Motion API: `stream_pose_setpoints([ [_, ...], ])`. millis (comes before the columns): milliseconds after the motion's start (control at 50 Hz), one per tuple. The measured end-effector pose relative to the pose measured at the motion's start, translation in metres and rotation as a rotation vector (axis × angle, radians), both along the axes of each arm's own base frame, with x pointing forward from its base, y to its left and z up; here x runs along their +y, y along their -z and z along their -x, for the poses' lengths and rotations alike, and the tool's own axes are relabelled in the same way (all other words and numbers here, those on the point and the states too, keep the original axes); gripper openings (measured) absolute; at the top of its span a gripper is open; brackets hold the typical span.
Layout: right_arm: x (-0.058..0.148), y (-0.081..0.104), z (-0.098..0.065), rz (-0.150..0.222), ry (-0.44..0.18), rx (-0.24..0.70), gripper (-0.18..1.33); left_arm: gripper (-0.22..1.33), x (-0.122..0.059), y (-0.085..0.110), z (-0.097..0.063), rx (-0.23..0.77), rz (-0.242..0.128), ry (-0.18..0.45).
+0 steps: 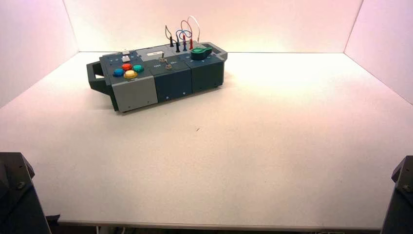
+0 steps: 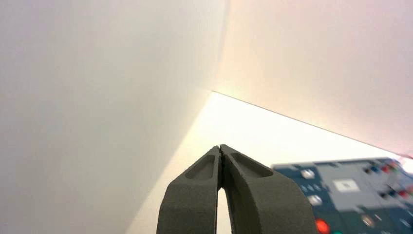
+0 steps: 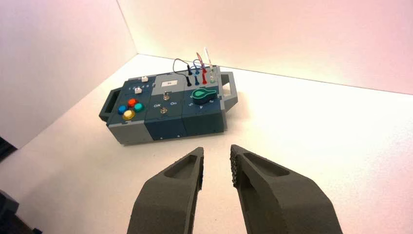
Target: Move the left gripper to the left.
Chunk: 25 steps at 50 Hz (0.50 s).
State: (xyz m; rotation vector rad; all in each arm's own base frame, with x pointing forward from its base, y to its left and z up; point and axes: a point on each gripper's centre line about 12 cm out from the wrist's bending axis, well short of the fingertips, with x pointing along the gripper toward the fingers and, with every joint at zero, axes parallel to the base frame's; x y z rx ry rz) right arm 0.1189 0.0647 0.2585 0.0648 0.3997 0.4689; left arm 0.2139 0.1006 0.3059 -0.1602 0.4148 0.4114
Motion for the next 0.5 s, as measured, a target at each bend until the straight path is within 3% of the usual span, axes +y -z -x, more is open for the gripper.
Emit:
stream_pose_setpoints([
  [300, 0.002, 0.005, -0.003, 0.019, -0.002, 0.030, 0.64, -0.17, 0.044, 0.000, -0.033, 0.060, 0.018, -0.080],
  [500, 0.003, 0.008, -0.006, 0.030, -0.002, 0.053, 0.64, -0.17, 0.055, 0.006, -0.048, 0.090, 0.035, -0.084],
])
